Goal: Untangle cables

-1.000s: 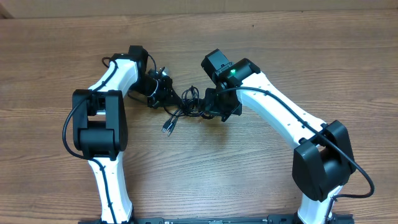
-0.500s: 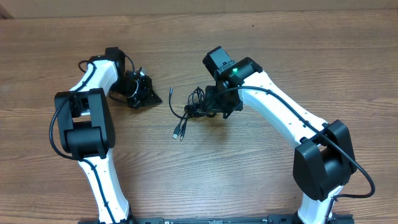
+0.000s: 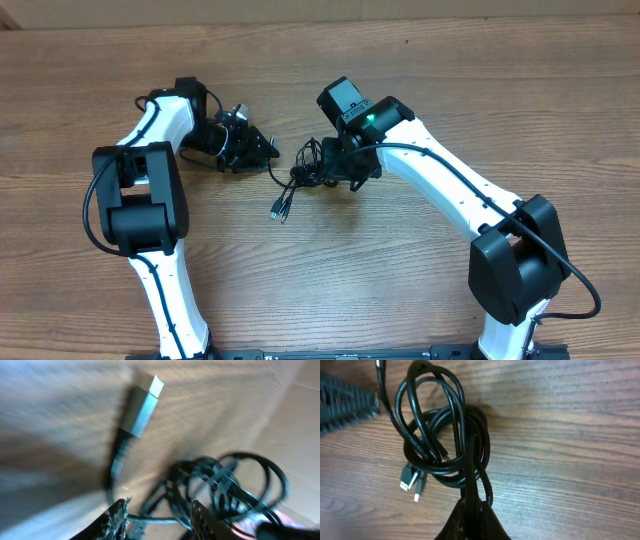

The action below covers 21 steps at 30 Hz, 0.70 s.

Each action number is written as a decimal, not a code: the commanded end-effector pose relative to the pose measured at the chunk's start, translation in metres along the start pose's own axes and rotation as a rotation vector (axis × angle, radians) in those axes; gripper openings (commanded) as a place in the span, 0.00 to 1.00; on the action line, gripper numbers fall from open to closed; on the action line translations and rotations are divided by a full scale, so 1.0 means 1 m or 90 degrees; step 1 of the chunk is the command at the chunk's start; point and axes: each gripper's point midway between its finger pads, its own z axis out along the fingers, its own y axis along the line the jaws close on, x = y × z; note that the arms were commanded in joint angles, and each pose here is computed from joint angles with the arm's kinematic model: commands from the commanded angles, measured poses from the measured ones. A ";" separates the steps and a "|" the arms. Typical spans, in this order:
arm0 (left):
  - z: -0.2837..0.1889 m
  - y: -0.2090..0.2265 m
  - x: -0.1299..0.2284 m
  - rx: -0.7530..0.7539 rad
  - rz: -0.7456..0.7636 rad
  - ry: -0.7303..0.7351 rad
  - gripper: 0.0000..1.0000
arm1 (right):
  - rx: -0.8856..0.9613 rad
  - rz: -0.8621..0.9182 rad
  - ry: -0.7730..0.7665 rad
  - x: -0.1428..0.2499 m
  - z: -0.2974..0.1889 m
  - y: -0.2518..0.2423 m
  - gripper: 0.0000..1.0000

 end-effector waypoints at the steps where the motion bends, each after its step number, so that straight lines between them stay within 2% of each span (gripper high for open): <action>1: 0.005 -0.016 0.013 0.064 0.037 0.036 0.28 | -0.003 0.001 -0.017 -0.003 -0.003 0.002 0.04; 2: 0.005 -0.018 0.018 0.072 0.045 0.045 0.18 | -0.003 0.000 -0.017 -0.003 -0.002 0.001 0.04; 4: 0.003 -0.020 0.024 0.073 0.033 0.057 0.06 | -0.002 0.000 -0.020 -0.004 -0.001 0.001 0.04; 9: -0.009 -0.032 0.031 0.056 0.025 0.050 0.04 | -0.008 -0.001 -0.035 -0.009 0.000 0.004 0.04; 14: -0.024 -0.024 0.033 -0.073 -0.044 0.005 0.07 | -0.008 -0.001 -0.034 -0.009 0.000 0.004 0.04; 16: -0.027 -0.019 0.034 -0.132 -0.075 -0.013 0.12 | -0.008 -0.001 -0.034 -0.009 0.000 0.004 0.04; 18: -0.022 -0.022 0.037 -0.146 -0.076 -0.010 0.17 | -0.007 -0.001 -0.034 -0.009 0.000 0.003 0.04; 21: -0.009 -0.028 0.044 -0.159 -0.064 0.006 0.30 | -0.007 -0.001 -0.033 -0.009 0.001 0.003 0.04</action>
